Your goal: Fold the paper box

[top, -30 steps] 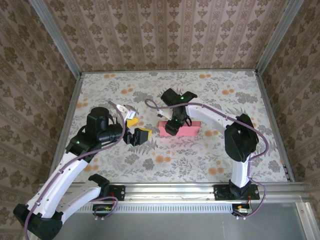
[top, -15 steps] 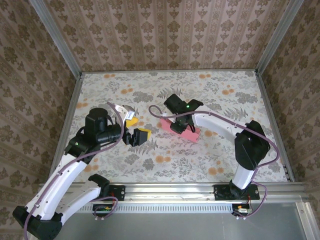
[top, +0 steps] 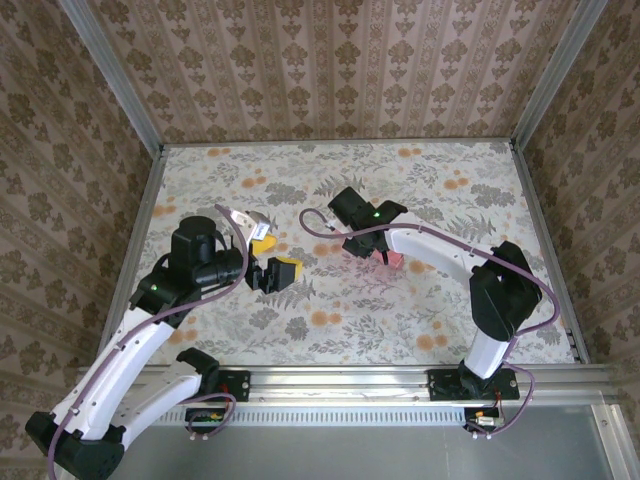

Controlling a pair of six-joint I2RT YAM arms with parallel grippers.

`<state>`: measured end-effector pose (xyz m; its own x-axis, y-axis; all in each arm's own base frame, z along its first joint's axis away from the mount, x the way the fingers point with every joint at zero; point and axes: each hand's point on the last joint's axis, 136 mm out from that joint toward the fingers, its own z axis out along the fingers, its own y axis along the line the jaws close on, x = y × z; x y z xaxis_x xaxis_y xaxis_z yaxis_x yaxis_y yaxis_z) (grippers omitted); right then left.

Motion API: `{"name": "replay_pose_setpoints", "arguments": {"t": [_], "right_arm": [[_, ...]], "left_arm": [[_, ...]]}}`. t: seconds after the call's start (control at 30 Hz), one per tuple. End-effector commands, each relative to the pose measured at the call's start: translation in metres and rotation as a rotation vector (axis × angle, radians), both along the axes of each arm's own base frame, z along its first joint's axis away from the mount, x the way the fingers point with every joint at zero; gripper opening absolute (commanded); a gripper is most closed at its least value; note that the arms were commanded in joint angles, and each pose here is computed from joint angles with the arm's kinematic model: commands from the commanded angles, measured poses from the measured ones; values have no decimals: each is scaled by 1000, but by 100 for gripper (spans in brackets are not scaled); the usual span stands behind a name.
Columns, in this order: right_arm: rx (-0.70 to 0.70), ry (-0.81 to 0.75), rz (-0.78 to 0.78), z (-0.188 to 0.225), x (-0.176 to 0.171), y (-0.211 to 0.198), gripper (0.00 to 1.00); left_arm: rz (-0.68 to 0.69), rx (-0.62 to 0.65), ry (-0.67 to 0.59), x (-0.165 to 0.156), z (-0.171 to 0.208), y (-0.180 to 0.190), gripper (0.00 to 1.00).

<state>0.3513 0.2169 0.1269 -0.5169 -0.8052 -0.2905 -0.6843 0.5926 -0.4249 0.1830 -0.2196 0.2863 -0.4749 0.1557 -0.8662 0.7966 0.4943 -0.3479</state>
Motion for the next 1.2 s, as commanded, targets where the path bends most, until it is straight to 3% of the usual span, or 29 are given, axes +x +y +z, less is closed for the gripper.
{"name": "replay_pose_setpoints", "arguments": {"t": [0.0,0.1,0.7,1.17], "right_arm": [[-43,-96,-44,17,20,-12,33],[-82,-138,-65,18,33,-19,29],[-263,-213,-173,-10,78,-49,33],[-236,-214,-191,-32,78,-33,37]], "left_arm": [[-19,-1,-25,-4,2,0,100],[-23,1,-25,-5,1,-1,100],[-30,5,-21,-7,1,-2,100],[-30,7,-16,-8,-1,-4,100]]}}
